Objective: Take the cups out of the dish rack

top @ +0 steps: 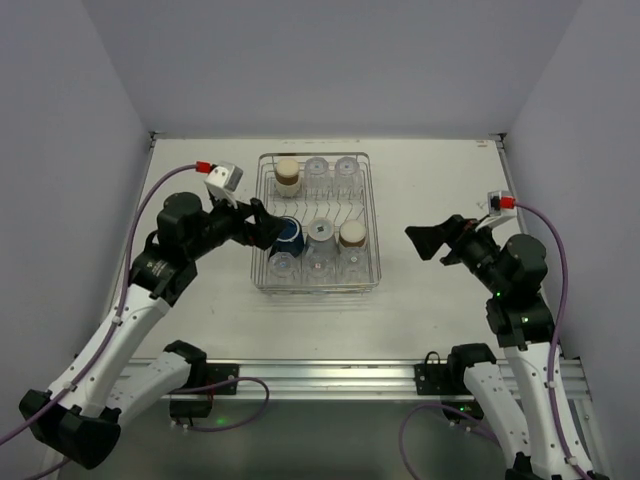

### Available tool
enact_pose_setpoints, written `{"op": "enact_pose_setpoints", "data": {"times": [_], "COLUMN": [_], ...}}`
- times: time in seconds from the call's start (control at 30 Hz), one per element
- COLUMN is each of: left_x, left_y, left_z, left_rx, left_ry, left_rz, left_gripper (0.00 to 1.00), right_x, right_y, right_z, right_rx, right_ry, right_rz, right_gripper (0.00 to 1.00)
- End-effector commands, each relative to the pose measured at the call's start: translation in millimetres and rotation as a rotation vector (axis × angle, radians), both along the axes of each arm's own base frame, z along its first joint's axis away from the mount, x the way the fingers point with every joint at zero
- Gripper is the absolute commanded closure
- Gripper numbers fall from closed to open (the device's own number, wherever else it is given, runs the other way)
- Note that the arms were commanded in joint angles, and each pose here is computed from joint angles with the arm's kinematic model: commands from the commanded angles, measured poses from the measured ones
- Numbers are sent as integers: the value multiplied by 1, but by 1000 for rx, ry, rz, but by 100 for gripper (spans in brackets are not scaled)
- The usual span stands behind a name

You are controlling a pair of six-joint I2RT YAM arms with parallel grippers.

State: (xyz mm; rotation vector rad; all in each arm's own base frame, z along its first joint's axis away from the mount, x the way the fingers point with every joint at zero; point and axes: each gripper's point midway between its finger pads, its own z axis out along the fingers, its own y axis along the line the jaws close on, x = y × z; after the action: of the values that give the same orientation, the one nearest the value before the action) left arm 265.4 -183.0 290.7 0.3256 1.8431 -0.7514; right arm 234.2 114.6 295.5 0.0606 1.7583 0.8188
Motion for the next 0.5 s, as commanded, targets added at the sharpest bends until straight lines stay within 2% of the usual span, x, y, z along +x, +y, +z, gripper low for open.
{"op": "enact_pose_setpoints", "data": {"times": [0.0, 0.27, 0.37, 0.47], "left_x": [-7, -19, -18, -3], "left_y": [-21, -53, -70, -83], "left_z": [22, 21, 16, -15], "left_rx": [-74, -130, -83, 64], "left_ry": [-26, 6, -10, 29], "left_rz": [-115, -259, -241, -138], "left_gripper": [0, 0, 2, 7], "right_x": [-3, -5, -5, -3], "right_y": [4, 4, 5, 7], "right_z": [-1, -2, -10, -16], "right_rx": [4, 9, 11, 12], "right_ry": [-1, 0, 19, 31], "right_rz": [23, 23, 24, 28], "right_gripper": [6, 10, 11, 11]}}
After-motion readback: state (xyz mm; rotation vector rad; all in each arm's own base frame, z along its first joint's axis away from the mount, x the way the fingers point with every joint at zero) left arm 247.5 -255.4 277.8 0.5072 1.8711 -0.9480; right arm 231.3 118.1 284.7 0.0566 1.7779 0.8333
